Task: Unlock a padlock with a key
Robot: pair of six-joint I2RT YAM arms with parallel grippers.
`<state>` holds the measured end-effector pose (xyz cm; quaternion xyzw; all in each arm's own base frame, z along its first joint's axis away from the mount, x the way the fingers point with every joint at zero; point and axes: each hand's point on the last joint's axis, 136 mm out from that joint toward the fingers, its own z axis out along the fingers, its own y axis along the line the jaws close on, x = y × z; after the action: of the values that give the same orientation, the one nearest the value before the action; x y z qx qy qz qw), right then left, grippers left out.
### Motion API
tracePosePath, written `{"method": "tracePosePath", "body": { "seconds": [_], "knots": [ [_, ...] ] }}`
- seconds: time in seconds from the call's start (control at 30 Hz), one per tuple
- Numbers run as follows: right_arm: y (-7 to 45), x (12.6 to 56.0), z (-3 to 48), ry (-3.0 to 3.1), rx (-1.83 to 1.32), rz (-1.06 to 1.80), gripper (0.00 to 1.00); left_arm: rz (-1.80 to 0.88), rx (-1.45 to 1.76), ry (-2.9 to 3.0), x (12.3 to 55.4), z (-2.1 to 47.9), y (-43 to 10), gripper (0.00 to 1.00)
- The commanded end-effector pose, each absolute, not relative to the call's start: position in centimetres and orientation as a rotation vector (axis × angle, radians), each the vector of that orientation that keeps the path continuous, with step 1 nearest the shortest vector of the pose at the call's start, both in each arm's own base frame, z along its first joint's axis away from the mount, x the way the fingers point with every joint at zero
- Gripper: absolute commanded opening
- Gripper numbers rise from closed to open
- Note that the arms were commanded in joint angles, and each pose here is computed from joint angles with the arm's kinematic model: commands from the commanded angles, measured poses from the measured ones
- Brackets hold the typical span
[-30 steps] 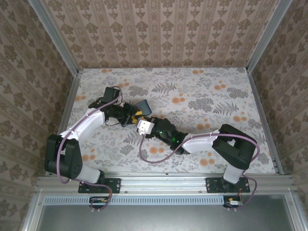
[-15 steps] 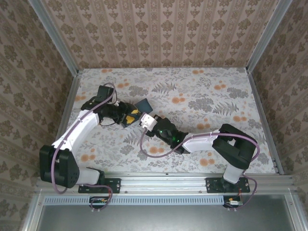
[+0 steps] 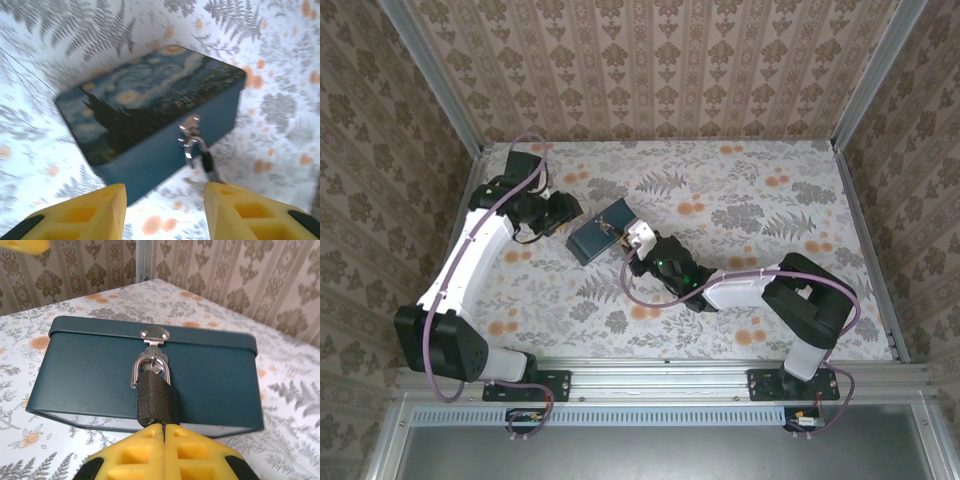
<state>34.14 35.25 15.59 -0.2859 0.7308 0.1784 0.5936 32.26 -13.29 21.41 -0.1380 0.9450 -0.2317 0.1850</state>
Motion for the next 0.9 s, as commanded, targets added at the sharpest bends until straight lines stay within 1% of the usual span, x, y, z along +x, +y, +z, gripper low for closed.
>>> {"method": "tracePosePath", "body": {
  "seconds": [0.0, 0.13, 0.33, 0.43, 0.63, 0.7, 0.77, 0.87],
  "knots": [
    [35.2, 35.0, 17.6, 1.774, -0.495, 0.61, 0.04, -0.47, -0.16, 2.729, 32.6, 18.3, -11.8, 0.45],
    [34.9, 35.7, 18.4, 1.841, -0.349, 0.767, 0.04, -0.465, -0.07, 2.742, 33.4, 16.6, -12.2, 0.46],
    [34.3, 37.3, 18.8, 1.918, -0.094, 1.022, 0.04, -0.567, 0.065, 2.672, 35.2, 16.1, -14.0, 0.47],
    [34.8, 37.6, 19.2, 1.946, -0.076, 1.088, 0.05, -0.602, 0.102, 2.656, 35.6, 15.7, -14.6, 0.47],
    [36.1, 37.2, 17.8, 2.037, -0.194, 1.092, 0.11, -0.674, 0.159, 2.693, 34.7, 13.7, -16.3, 0.46],
    [36.3, 37.0, 17.2, 2.065, -0.213, 1.096, 0.15, -0.672, 0.156, 2.711, 34.4, 12.9, -16.2, 0.46],
    [36.2, 37.0, 16.7, 2.097, -0.238, 1.071, 0.23, -0.661, 0.158, 2.721, 34.3, 12.3, -16.1, 0.45],
    [35.5, 37.4, 16.3, 2.117, -0.279, 1.01, 0.28, -0.654, 0.159, 2.733, 34.2, 11.6, -16.1, 0.43]
  ]
}}
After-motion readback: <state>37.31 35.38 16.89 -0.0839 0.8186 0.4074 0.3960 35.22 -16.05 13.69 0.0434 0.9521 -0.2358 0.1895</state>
